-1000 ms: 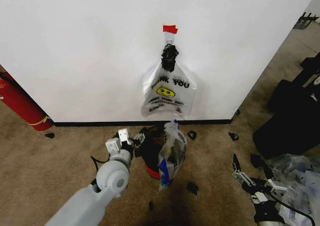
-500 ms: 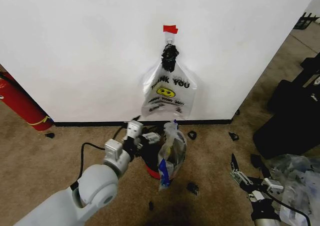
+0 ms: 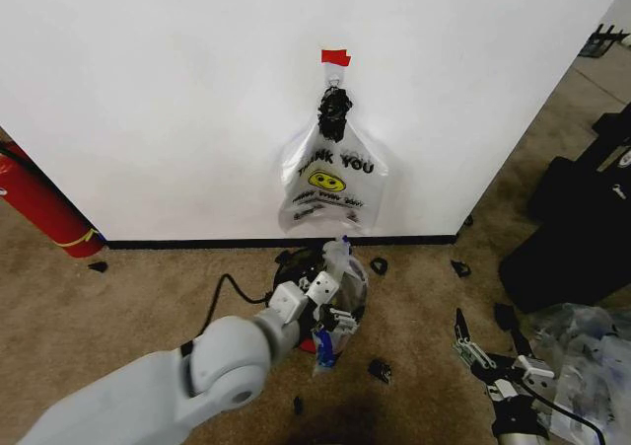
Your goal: Pick up the garbage bag from the wall and place it over the trash bin.
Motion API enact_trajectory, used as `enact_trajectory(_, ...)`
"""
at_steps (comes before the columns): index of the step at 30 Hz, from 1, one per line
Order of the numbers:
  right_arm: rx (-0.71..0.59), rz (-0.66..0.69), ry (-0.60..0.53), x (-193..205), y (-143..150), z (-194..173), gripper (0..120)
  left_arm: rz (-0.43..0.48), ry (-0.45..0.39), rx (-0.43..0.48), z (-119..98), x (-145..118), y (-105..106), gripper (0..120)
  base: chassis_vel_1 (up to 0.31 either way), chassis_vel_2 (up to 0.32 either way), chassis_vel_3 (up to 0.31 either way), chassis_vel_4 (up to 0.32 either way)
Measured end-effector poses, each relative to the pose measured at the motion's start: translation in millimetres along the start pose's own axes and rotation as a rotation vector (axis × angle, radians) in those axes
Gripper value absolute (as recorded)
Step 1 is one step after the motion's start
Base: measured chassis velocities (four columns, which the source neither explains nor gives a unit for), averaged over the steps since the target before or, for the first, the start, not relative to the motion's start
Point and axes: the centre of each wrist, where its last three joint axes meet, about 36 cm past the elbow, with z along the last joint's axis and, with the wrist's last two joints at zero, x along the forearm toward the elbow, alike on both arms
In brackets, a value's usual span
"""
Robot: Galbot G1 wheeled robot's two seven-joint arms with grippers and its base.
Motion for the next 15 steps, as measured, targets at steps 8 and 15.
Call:
enact_trajectory(8, -0.005, -0.001, 0.002, -3, 0, -1, 100, -0.063, -0.044, -0.088, 17, -14, 4, 83, 0.000, 0.000, 0.000, 0.000)
enact_trajectory(15, -0.008, -0.006, 0.013, -6, 2, -1, 100, -0.075, -0.081, -0.092, 21, -15, 3, 56, 0.000, 0.000, 0.000, 0.000)
